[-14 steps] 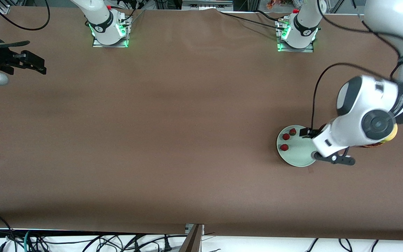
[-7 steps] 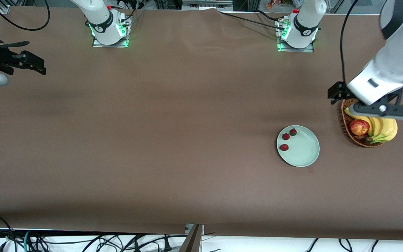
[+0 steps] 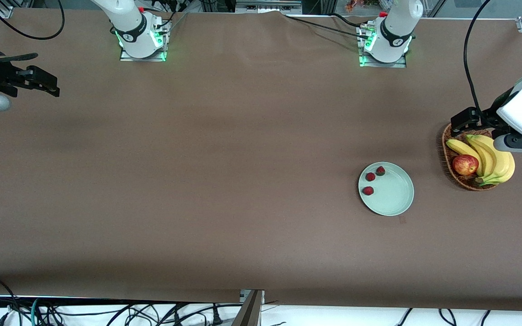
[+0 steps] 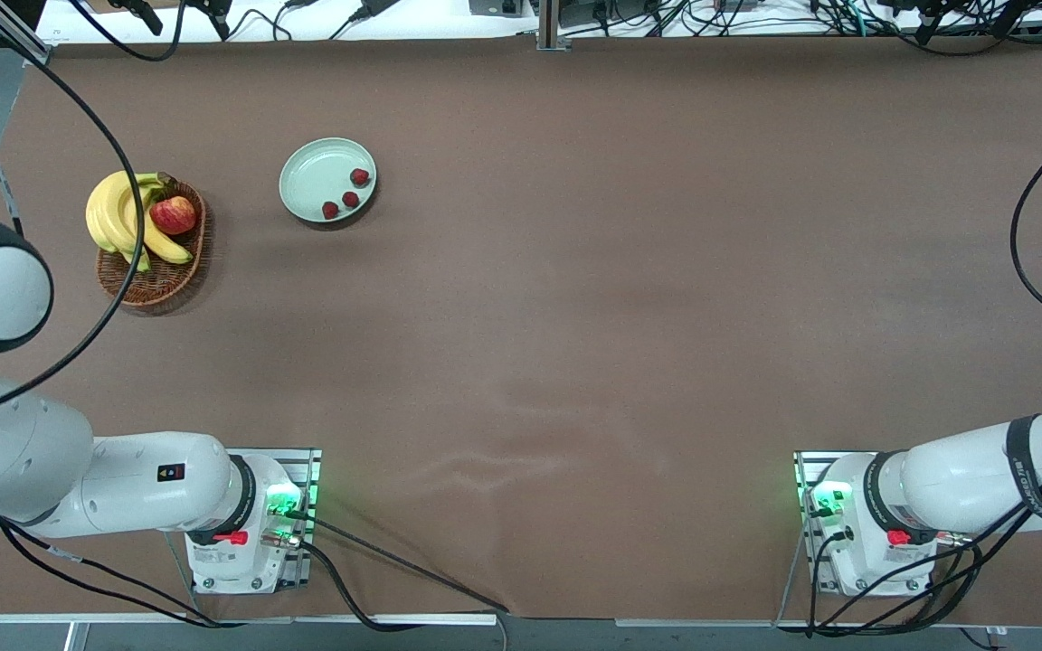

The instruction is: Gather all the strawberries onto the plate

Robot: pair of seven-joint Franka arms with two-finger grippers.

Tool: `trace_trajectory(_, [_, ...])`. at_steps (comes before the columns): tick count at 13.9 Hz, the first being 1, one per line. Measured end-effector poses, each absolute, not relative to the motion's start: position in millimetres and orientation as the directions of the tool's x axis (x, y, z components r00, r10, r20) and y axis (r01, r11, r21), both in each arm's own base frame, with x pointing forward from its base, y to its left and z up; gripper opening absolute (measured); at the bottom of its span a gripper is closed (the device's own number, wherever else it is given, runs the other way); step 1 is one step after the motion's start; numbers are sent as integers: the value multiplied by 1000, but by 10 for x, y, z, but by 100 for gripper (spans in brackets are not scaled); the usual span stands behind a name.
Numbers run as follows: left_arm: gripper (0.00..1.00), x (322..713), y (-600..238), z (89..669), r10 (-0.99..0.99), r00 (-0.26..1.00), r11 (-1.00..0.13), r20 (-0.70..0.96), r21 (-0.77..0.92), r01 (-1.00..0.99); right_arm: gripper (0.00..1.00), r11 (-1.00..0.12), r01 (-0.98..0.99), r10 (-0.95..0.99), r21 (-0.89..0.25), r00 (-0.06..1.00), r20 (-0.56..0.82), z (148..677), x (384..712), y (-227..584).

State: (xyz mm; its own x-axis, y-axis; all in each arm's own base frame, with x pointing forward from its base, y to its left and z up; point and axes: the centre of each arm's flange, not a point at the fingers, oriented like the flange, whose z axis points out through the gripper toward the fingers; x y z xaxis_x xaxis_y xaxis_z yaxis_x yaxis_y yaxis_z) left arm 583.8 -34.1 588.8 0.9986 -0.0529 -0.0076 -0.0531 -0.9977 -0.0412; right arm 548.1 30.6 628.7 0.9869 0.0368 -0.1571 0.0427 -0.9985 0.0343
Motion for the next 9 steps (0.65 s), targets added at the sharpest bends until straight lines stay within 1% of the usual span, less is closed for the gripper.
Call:
trace_trajectory(2, [100,5556,-438,5901,-70,997,-996,25,-52,-69,100,-998,43,37,34,987,-158,6284,5483,306])
trace_trajectory(4, [100,5385,-475,5932,-93,995,-994,38,-56,-90,100,-998,43,37,34,987,-159,6278,5487,306])
trace_trajectory(9, [100,5358,-425,5881,-106,994,-993,34,-56,-104,100,-998,43,37,34,987,-159,6274,5489,307])
